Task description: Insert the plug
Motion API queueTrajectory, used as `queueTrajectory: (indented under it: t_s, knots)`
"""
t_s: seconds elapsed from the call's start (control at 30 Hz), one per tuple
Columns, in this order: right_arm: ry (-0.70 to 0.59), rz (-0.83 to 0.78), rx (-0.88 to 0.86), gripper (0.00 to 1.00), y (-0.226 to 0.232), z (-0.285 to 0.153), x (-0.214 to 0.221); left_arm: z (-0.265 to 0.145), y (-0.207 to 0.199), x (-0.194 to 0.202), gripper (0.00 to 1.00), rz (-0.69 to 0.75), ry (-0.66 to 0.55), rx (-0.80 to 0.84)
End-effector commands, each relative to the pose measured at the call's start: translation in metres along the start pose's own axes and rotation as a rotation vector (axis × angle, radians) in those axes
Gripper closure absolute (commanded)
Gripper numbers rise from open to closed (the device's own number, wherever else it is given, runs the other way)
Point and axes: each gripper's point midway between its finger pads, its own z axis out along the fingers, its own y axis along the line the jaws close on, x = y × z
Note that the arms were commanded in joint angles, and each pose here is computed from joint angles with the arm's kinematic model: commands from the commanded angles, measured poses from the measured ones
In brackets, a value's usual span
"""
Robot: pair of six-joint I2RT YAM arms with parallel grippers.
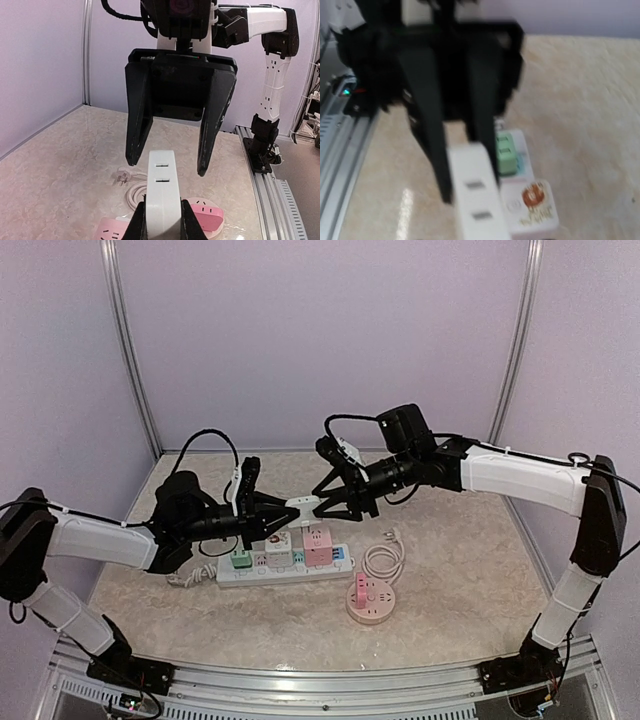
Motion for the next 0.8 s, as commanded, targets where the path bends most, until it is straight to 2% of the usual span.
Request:
queueTrajectory:
  t_s: [0.0,0.07,0.1,0.2,0.33,0.6,0.73,0.77]
  knots:
    - [-0.04,0.028,-0.074,0.6,0.0,0.006,0.0,0.006,0.003,-0.016,1.0,0.044,-0.081,-0.004]
    - [-0.032,0.039,-0.081,0.7,-0.001,0.009,0.004,0.007,0.005,-0.013,1.0,0.043,-0.081,-0.001]
    - [-0.024,0.047,-0.085,0.71,-0.002,0.01,0.007,0.008,0.006,-0.013,1.0,0.044,-0.084,-0.004]
    - [-0.011,0.065,-0.087,0.6,-0.005,0.011,0.015,0.009,0.008,-0.012,1.0,0.056,-0.087,-0.002]
    - [-0.006,0.087,-0.089,0.58,-0.009,0.011,0.022,0.009,0.01,-0.009,1.0,0.058,-0.081,0.007]
    - [0.001,0.098,-0.095,0.96,-0.012,0.011,0.026,0.008,0.012,-0.007,1.0,0.068,-0.079,0.004]
    - [0.001,0.082,-0.087,1.0,-0.012,0.012,0.029,0.009,0.015,0.0,1.0,0.071,-0.062,-0.009]
    - [0.003,0.075,-0.081,1.0,-0.012,0.012,0.032,0.009,0.017,0.003,0.92,0.072,-0.055,-0.016]
